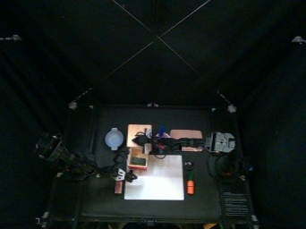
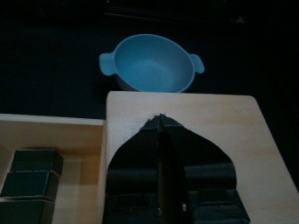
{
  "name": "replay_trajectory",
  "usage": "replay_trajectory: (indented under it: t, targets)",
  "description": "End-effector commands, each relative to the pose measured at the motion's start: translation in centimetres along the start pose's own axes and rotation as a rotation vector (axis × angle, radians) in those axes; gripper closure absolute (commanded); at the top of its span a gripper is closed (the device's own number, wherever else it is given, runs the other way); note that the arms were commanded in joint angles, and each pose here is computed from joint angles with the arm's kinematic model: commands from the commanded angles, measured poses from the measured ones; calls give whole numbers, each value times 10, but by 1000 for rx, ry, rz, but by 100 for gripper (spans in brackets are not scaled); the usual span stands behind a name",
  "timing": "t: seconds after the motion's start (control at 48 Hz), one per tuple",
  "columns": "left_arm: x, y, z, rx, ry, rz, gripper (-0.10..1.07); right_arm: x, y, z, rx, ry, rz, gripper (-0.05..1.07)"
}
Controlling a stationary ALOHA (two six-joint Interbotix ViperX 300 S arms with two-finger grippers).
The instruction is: Grab sushi roll inside drawer
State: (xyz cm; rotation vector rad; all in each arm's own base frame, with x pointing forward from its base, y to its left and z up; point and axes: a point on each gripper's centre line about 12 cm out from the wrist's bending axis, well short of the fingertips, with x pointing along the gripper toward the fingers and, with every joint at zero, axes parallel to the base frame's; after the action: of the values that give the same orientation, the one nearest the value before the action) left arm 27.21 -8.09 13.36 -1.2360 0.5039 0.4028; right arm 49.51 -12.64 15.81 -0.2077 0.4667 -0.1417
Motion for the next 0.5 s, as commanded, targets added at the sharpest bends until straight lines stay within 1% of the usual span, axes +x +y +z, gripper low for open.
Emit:
replay_trajectory:
  t: [0.0,0.104,0.208,0.292,0.375,0.396,0.417,0.479]
  targets:
    - [-14,-14,6,4,-7,-79,-3,1,0,-6,0,31,1,101]
    - [-30,-15,11,29,-1,-134,-3,1,0,-5,-1,29,1,101]
    - [-48,-18,20,77,-17,-216,-3,0,-1,-4,1,25,-1,101]
    - [-60,-22,26,157,-47,-297,-2,-1,1,0,-2,18,2,101]
    - [-70,-27,36,241,-105,-375,-2,-3,0,5,0,6,0,101]
    - [-73,-28,40,270,-132,-401,-2,-4,1,6,1,4,0,101]
    - [-74,-29,42,280,-140,-408,-2,-5,1,9,-1,-2,0,101]
    - [-79,-30,50,357,-191,-443,-2,-8,2,17,-3,-20,1,101]
